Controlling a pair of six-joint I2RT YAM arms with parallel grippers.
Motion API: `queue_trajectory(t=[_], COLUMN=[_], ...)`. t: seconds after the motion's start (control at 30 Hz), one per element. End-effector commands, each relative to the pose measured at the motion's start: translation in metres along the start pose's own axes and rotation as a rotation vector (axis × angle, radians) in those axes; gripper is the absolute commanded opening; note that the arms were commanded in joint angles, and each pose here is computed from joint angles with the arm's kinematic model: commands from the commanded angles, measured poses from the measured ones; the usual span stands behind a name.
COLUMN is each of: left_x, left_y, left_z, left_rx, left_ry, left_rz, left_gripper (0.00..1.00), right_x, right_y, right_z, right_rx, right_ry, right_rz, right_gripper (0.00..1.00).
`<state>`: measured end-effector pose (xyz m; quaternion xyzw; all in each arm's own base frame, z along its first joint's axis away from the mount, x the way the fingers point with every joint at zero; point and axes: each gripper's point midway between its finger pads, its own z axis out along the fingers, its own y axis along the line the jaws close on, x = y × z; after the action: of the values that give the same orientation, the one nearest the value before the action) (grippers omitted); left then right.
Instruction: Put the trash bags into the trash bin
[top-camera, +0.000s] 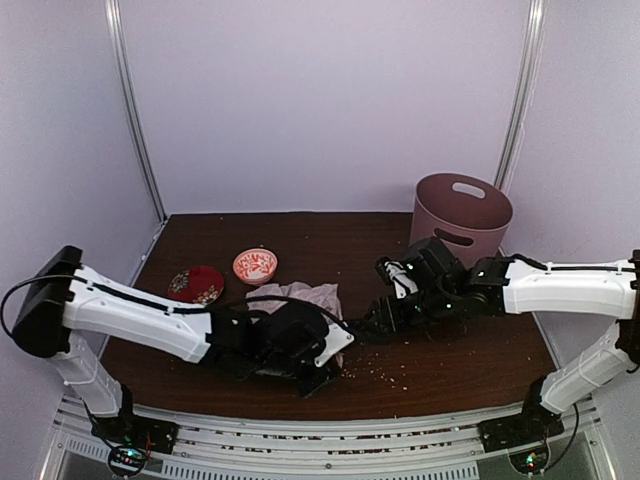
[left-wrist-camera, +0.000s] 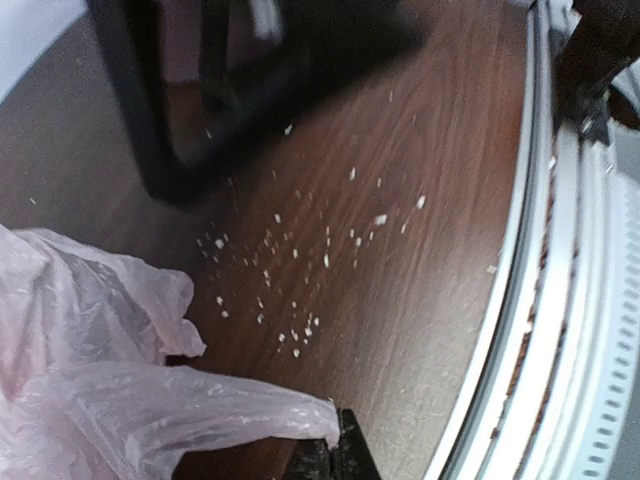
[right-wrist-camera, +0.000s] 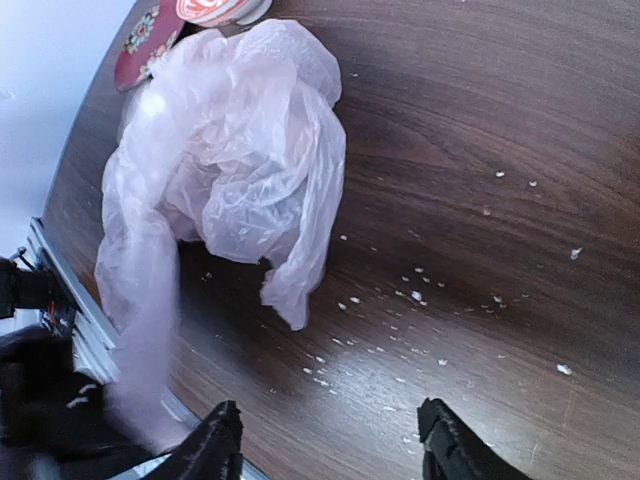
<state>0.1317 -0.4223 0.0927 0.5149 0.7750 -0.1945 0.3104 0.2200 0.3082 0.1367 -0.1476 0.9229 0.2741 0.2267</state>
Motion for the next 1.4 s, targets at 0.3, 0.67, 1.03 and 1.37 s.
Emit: queue_trajectory(t=[0.3,0.67,1.03,1.37], left_x=[-0.049,-0.066,-0.073,-0.080], left_y=[0.025,0.032,0.032,0.033], left_z=[-0.098,-0.113,-0.116,-0.123], left_rx=[-0.091,-0.112,-0.104,-0.103], left_ry=[-0.193,-0.256,-0.287,-0.317], left_rz=[-0.096,-0.191,-0.229,-0.271], left_gripper=[0.00,0.00,0.00,0.00], right_x=[-0.050,-0.042,-0.018,-0.034], right_y=[0.073,0.037,0.018,0.034], right_z=[0.039,0.054,0.076,0.088], right_rx=[-0.275,-0.075,-0.047,-0.144], right_ry=[0.041,0.091,0.097,0.007], right_rz=[-0.048,-0.018,0.033,0.048], right_gripper=[0.80,0.78,0.75,0.59])
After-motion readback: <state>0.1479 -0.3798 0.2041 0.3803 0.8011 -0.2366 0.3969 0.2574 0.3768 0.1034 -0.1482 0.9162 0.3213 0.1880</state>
